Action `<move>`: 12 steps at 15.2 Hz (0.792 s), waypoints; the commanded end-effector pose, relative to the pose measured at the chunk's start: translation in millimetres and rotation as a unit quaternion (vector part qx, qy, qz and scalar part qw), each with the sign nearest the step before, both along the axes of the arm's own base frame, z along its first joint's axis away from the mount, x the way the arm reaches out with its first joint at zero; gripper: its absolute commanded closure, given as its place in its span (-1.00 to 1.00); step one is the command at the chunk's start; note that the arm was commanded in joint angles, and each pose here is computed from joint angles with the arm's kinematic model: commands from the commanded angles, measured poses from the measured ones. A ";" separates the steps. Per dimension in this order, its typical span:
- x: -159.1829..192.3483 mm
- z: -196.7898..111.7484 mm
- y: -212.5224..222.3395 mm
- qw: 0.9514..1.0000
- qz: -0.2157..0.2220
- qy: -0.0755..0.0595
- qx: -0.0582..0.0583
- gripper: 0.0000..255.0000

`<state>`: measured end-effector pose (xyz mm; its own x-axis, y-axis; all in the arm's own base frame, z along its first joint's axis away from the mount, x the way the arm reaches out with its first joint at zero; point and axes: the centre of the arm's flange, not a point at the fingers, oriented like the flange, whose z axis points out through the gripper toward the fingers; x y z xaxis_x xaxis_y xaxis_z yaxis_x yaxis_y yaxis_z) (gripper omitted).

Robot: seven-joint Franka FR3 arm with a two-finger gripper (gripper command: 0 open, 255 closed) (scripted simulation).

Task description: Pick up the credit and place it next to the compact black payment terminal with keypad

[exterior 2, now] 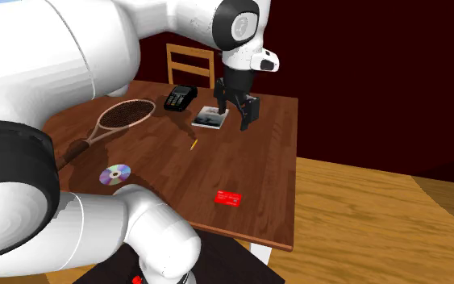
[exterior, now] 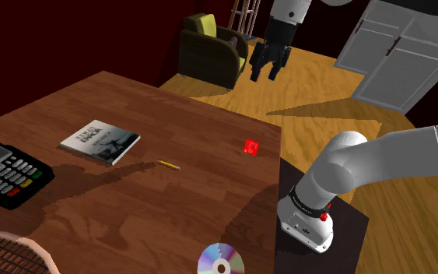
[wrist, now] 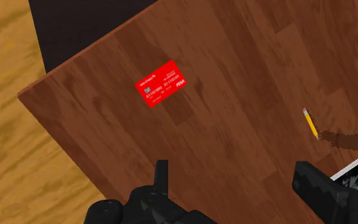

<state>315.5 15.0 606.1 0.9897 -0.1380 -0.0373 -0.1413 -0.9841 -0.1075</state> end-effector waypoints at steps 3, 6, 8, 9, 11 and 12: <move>8.8 -26.7 -9.7 0.998 -0.048 0.028 0.013 -1.00; 17.3 -67.9 -24.3 0.990 -0.119 0.069 0.032 -1.00; 20.0 -96.0 -33.6 0.980 -0.166 0.096 0.045 -1.00; 20.4 -110.2 -38.0 0.974 -0.189 0.110 0.051 -1.00; 19.4 -138.7 -46.3 0.960 -0.235 0.136 0.064 -1.00; 18.1 -153.0 -50.1 0.952 -0.258 0.150 0.070 -1.00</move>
<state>334.9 -31.8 466.3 0.7724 -0.5418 -0.3314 -0.6039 -0.7881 -0.1193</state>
